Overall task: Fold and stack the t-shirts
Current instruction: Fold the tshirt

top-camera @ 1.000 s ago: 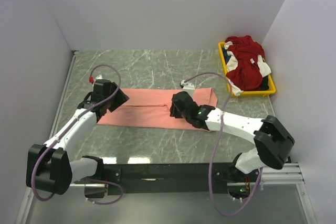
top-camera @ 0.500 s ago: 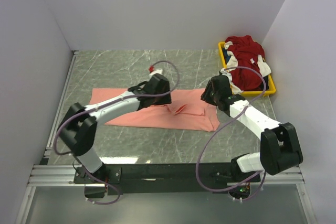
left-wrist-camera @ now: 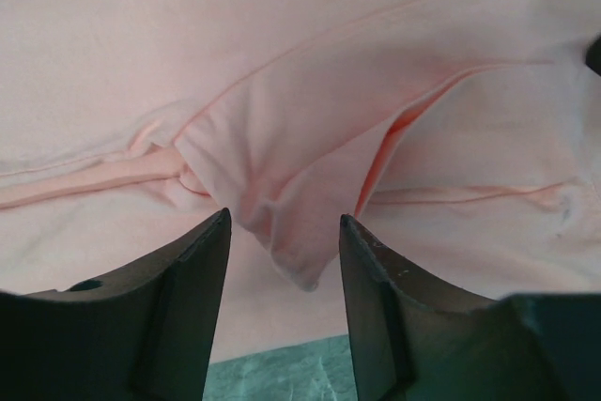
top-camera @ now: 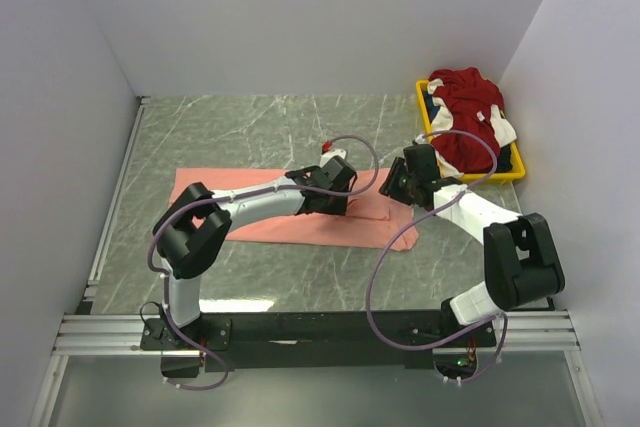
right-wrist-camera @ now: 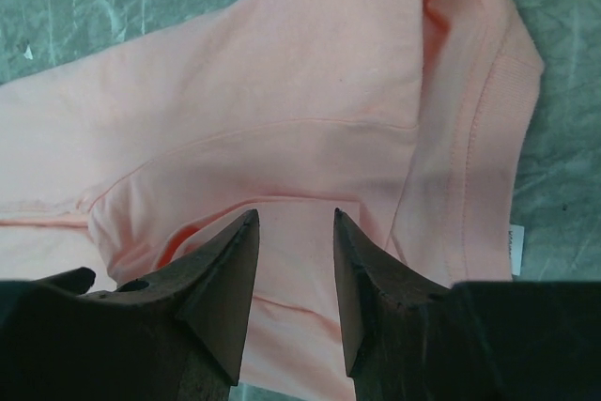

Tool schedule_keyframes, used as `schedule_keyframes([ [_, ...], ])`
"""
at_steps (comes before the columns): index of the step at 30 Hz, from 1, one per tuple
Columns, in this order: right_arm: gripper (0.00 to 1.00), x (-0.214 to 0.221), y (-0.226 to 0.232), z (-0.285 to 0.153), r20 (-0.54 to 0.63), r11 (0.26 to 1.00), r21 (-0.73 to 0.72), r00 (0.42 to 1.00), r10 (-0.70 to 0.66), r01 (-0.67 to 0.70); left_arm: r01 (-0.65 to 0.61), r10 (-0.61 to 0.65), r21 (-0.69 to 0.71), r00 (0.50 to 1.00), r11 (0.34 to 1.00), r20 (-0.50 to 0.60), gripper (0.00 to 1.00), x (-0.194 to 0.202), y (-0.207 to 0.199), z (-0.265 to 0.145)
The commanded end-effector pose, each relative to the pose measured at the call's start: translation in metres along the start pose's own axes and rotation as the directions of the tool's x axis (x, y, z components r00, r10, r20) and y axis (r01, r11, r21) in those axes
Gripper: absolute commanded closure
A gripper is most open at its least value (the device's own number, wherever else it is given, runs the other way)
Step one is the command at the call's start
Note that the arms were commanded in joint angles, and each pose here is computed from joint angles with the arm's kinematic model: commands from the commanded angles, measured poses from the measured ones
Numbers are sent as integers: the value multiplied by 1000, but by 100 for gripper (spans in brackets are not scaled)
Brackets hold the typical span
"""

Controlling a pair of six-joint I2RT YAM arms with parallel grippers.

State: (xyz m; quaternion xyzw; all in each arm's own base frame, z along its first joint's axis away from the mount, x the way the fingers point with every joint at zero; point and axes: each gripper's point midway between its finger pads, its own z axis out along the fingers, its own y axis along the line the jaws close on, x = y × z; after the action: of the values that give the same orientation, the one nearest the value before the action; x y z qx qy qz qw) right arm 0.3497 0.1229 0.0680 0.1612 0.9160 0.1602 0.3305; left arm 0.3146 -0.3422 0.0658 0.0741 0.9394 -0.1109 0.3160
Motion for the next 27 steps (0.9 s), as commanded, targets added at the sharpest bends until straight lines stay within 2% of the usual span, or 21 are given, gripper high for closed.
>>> schedule_keyframes([
  [1, 56, -3, 2, 7, 9, 1000, -26, 1000, -1, 1, -36, 35, 8, 998, 999, 43, 47, -14, -13, -6],
  [11, 57, 7, -5, 16, -14, 1000, -16, 1000, 4, -4, -52, 52, -9, 999, 999, 14, 70, 0, -8, -4],
  [12, 57, 7, -4, 15, -13, 1000, -18, 1000, 3, -3, -51, 51, -14, 999, 999, 11, 76, 2, -7, -3],
  [15, 57, 8, -6, 16, -14, 1000, -16, 1000, 2, -3, -49, 50, -28, 999, 998, 10, 87, 4, -2, -4],
  [19, 57, 9, -8, 17, -17, 1000, -12, 1000, 4, -4, -51, 51, -36, 999, 998, 5, 96, 7, 2, -7],
  [21, 57, 10, -7, 17, -18, 1000, -14, 1000, 4, -4, -50, 50, -42, 999, 998, 2, 99, 9, 4, -7],
  [27, 57, 10, -7, 16, -17, 1000, -20, 1000, 6, -6, -50, 50, -52, 999, 997, -3, 99, 13, 9, -9],
])
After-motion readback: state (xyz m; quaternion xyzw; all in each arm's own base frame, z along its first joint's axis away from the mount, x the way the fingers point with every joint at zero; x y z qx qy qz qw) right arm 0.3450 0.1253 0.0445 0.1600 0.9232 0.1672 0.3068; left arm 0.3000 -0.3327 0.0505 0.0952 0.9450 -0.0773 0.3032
